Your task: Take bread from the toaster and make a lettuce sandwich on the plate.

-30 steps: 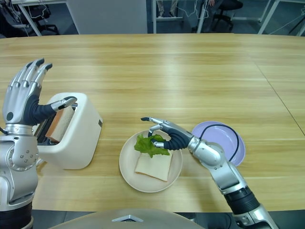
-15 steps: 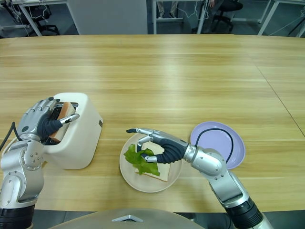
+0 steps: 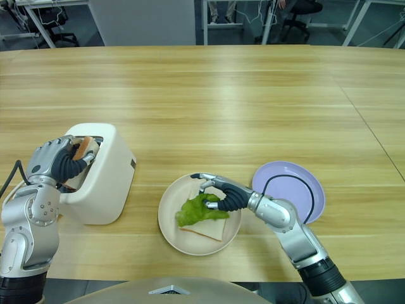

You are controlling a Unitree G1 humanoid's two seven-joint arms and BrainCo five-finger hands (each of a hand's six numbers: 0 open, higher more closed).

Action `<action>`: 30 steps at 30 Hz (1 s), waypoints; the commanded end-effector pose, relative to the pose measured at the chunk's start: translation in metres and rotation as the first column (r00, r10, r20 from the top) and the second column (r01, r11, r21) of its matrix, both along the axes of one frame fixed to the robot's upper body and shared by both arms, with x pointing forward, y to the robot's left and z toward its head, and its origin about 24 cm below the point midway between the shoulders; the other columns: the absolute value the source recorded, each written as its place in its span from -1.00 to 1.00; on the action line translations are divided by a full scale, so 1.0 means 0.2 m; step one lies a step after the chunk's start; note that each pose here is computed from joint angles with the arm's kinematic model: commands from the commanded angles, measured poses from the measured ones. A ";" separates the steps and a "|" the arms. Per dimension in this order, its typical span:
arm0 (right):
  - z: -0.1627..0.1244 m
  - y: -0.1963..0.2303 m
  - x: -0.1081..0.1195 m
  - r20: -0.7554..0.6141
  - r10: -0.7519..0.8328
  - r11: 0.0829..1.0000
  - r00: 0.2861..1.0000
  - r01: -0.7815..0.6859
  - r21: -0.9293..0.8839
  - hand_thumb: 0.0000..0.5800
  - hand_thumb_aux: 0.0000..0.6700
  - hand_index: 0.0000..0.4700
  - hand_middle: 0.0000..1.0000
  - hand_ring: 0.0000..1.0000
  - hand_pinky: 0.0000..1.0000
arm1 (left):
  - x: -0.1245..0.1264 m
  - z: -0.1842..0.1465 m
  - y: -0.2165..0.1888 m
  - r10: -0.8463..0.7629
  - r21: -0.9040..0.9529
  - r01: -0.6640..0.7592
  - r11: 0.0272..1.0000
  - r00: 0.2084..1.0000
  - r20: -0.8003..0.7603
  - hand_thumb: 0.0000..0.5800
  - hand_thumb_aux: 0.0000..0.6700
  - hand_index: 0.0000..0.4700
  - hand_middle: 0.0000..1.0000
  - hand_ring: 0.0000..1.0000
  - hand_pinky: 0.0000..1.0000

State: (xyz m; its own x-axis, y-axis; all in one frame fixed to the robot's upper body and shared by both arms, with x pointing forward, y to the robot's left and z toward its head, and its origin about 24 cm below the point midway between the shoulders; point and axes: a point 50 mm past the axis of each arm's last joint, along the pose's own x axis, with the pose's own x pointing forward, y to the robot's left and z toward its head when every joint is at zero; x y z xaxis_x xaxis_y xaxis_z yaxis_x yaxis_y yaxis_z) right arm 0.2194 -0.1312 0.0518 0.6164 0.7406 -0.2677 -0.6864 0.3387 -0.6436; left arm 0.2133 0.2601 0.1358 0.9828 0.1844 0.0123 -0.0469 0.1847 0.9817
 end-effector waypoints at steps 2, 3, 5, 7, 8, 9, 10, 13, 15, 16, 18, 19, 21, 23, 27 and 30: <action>-0.02 0.00 0.02 0.064 -0.004 0.998 0.998 0.007 -0.057 1.00 1.00 0.96 -1.00 -1.00 -1.00 | 0.00 0.02 -0.03 -0.039 -0.026 0.040 0.999 0.999 0.013 1.00 1.00 0.96 1.00 1.00 1.00; 0.00 0.01 0.01 0.080 0.013 0.999 0.997 -0.010 -0.041 1.00 1.00 0.96 -1.00 -1.00 -1.00 | 0.00 0.03 -0.03 -0.043 -0.028 0.044 0.999 0.999 0.028 1.00 1.00 0.96 1.00 1.00 1.00; 0.07 0.05 -0.01 0.126 0.066 0.998 0.990 -0.065 -0.006 1.00 1.00 0.96 -1.00 -1.00 -1.00 | 0.00 0.07 -0.03 -0.049 -0.031 0.051 0.998 0.996 0.070 1.00 1.00 0.96 1.00 1.00 1.00; 0.14 0.09 -0.04 0.150 0.101 0.993 0.983 -0.108 0.043 1.00 1.00 0.96 -1.00 -1.00 -1.00 | 0.00 0.10 -0.03 -0.047 -0.028 0.051 0.998 0.992 0.118 1.00 1.00 0.96 1.00 1.00 1.00; 0.18 0.11 -0.05 0.154 0.121 0.988 0.981 -0.134 0.072 1.00 1.00 0.96 -1.00 -1.00 -1.00 | -0.01 0.12 -0.03 -0.047 -0.028 0.051 0.998 0.988 0.146 1.00 1.00 0.96 1.00 1.00 1.00; 0.21 0.12 -0.07 0.150 0.135 0.984 0.979 -0.150 0.097 1.00 1.00 0.96 -1.00 -1.00 -1.00 | -0.01 0.14 -0.03 -0.047 -0.027 0.053 0.998 0.984 0.171 1.00 1.00 0.96 1.00 1.00 1.00; 0.24 0.13 -0.09 0.149 0.149 0.979 0.978 -0.167 0.114 1.00 1.00 0.96 -1.00 -1.00 -1.00 | -0.01 0.16 -0.03 -0.049 -0.026 0.055 0.998 0.980 0.192 1.00 1.00 0.96 1.00 1.00 1.00; 0.30 0.15 -0.13 0.134 0.180 0.967 0.974 -0.200 0.156 1.00 1.00 0.96 -1.00 -1.00 -1.00 | 0.00 0.19 -0.03 -0.054 -0.019 0.061 0.998 0.967 0.247 1.00 1.00 0.96 1.00 1.00 1.00; 0.31 0.15 -0.13 0.129 0.184 0.967 0.974 -0.203 0.153 1.00 1.00 0.96 -1.00 -1.00 -1.00 | -0.01 0.22 -0.03 -0.060 -0.013 0.067 0.998 0.957 0.283 1.00 1.00 0.96 1.00 1.00 1.00; 0.31 0.15 -0.13 0.127 0.185 0.968 0.975 -0.203 0.148 1.00 1.00 0.96 -1.00 -1.00 -1.00 | -0.01 0.22 -0.03 -0.063 -0.011 0.069 0.998 0.954 0.294 1.00 1.00 0.96 1.00 1.00 1.00; 0.32 0.15 -0.13 0.112 0.186 0.966 0.976 -0.203 0.159 1.00 1.00 0.96 -1.00 -1.00 -1.00 | -0.01 0.24 -0.03 -0.070 -0.004 0.075 0.997 0.948 0.310 1.00 1.00 0.96 1.00 1.00 1.00; 0.33 0.15 -0.15 0.104 0.188 0.964 0.977 -0.204 0.172 1.00 1.00 0.96 -1.00 -1.00 -1.00 | -0.01 0.24 -0.04 -0.076 -0.003 0.081 0.997 0.947 0.313 1.00 1.00 0.96 1.00 1.00 1.00; 0.35 0.14 -0.16 0.072 0.180 0.961 0.981 -0.191 0.199 1.00 1.00 0.96 -1.00 -1.00 -1.00 | -0.01 0.25 -0.04 -0.083 0.003 0.086 0.996 0.943 0.323 1.00 1.00 0.96 1.00 1.00 1.00; 0.36 0.13 -0.18 0.027 0.174 0.961 0.984 -0.176 0.213 1.00 1.00 0.96 -1.00 -1.00 -1.00 | -0.01 0.26 -0.03 -0.084 0.008 0.086 0.996 0.941 0.328 1.00 1.00 0.96 1.00 1.00 1.00; 0.30 0.08 -0.19 -0.093 0.156 0.977 0.983 -0.140 0.164 1.00 1.00 0.96 -1.00 -1.00 -1.00 | -0.02 0.26 -0.02 -0.077 0.008 0.079 0.997 0.938 0.337 1.00 1.00 0.96 1.00 1.00 1.00; 0.25 0.05 -0.17 -0.135 0.124 0.987 0.983 -0.109 0.115 1.00 1.00 0.96 -1.00 -1.00 -1.00 | -0.02 0.27 -0.02 -0.079 0.005 0.082 0.997 0.937 0.339 1.00 1.00 0.96 1.00 1.00 1.00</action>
State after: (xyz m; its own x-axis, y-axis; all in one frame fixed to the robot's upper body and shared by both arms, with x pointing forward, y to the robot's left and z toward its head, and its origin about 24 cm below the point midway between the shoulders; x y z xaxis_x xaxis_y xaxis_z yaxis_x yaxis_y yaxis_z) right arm 0.1832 -0.1149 0.1089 0.4735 0.8559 -0.2078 -0.7931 0.3117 -0.5233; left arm 0.2101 0.2568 0.1856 0.9352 0.1182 0.3339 -0.3523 0.2119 0.9116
